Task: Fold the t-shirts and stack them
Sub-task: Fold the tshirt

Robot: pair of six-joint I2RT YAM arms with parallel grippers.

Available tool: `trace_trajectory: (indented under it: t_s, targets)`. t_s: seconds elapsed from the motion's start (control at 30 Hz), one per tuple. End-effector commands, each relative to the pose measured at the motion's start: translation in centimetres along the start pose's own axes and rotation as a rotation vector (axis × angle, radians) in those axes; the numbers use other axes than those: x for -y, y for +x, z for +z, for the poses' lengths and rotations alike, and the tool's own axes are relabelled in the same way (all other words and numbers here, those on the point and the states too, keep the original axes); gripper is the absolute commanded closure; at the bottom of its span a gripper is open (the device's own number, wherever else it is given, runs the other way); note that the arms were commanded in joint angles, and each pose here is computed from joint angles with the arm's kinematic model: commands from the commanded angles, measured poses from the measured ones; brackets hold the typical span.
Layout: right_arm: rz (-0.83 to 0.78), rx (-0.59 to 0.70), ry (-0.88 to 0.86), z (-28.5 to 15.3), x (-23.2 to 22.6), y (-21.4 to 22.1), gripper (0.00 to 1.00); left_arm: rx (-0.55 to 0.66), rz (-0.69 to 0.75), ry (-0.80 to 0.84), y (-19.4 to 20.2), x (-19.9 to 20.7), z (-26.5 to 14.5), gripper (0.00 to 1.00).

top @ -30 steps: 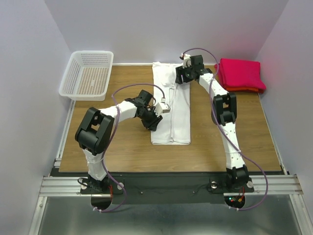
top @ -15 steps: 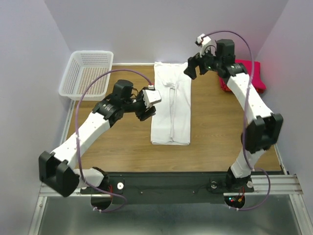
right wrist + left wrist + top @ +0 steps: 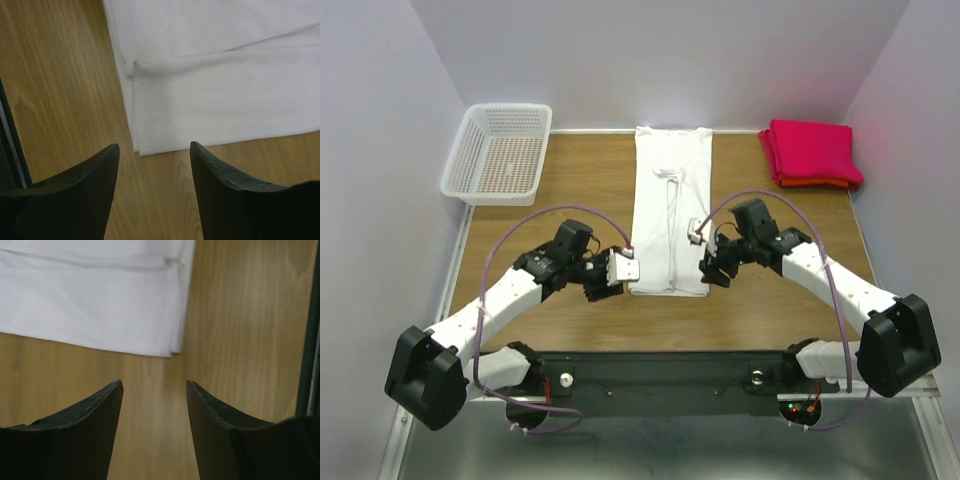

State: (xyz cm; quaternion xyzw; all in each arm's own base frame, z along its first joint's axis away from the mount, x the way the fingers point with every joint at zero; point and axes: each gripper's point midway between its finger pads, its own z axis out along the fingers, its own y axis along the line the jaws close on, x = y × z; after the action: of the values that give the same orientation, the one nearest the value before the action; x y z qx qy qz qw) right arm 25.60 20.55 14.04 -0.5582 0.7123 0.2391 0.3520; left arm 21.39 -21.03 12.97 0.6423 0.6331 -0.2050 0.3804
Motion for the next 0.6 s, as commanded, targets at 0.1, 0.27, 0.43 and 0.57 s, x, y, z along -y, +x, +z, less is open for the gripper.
trace_trajectory:
  t_s: [0.1,0.27,0.43,0.57]
  targets:
    - [-0.238,-0.018,0.001,2.7,-2.6,3.0,0.4,-0.015,0.154,0.07,2.4,2.6,2.6,0.37]
    - [-0.305,-0.043,-0.029,4.3,-3.3,5.1,0.42,-0.024,0.16,0.112,2.7,3.0,4.8,0.38]
    - [-0.322,-0.077,-0.035,5.8,-3.1,6.9,0.46,-0.032,0.175,0.146,2.7,3.5,6.3,0.4]
    - [-0.345,-0.121,-0.058,6.3,-3.5,8.7,0.51,-0.05,0.175,0.146,3.0,3.2,7.1,0.4]
